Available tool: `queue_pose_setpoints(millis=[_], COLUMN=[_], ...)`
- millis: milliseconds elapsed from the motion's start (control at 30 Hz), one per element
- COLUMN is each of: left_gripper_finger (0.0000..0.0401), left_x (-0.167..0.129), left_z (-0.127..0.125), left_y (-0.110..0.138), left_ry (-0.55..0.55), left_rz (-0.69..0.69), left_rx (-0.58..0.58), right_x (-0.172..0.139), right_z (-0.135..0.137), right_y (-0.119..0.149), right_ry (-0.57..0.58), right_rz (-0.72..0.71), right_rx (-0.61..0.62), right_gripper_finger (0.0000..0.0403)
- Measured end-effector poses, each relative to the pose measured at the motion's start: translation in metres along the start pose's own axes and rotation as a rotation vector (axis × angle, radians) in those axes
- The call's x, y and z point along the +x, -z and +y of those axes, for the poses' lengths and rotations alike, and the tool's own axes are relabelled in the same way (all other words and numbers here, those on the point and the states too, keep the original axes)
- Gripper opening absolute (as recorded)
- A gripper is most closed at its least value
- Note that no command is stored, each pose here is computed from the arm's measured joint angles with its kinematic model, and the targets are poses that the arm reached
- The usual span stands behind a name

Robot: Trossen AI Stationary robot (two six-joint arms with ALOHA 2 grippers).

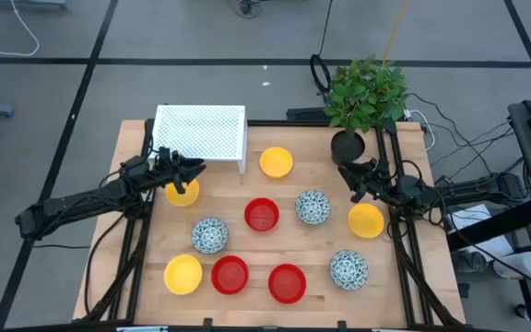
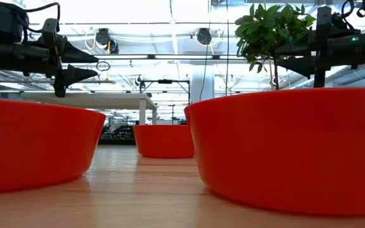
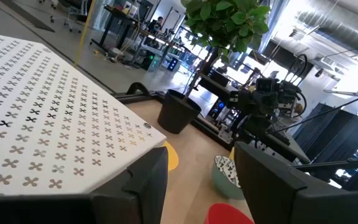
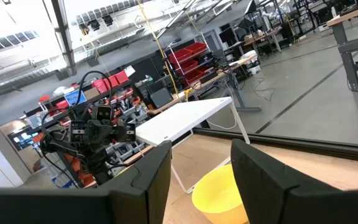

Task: Pick & Place Mini bowls

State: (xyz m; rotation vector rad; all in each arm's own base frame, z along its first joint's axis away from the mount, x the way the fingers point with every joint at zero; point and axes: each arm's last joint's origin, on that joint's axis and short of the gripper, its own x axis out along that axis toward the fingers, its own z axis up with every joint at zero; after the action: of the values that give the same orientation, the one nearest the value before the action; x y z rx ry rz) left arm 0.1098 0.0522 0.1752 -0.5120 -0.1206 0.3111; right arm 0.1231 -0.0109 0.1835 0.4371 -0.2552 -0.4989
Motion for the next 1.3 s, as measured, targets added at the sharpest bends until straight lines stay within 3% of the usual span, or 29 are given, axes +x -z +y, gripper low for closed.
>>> queue_pose_setpoints(millis=[633, 1133, 1300], left_gripper_finger=[0.0186, 0.0186, 0.0186], left_x=[0.0000, 0.0000, 0.0000], left_z=[0.0000, 0.0000, 0.0000], left_y=[0.0000, 0.0000, 0.0000], left_ry=[0.000, 0.000, -0.001], left_rz=[0.000, 0.000, 0.000], left_rx=[0.000, 0.000, 0.000], right_x=[0.0000, 0.0000, 0.0000], right_z=[0.0000, 0.0001, 0.0001], right_y=[0.0000, 0.0000, 0.0001], right_ry=[0.000, -0.003, -0.004], right_rz=[0.000, 0.001, 0.002], right_rx=[0.000, 0.110, 0.077], right_gripper_finger=[0.0155, 0.0155, 0.0155])
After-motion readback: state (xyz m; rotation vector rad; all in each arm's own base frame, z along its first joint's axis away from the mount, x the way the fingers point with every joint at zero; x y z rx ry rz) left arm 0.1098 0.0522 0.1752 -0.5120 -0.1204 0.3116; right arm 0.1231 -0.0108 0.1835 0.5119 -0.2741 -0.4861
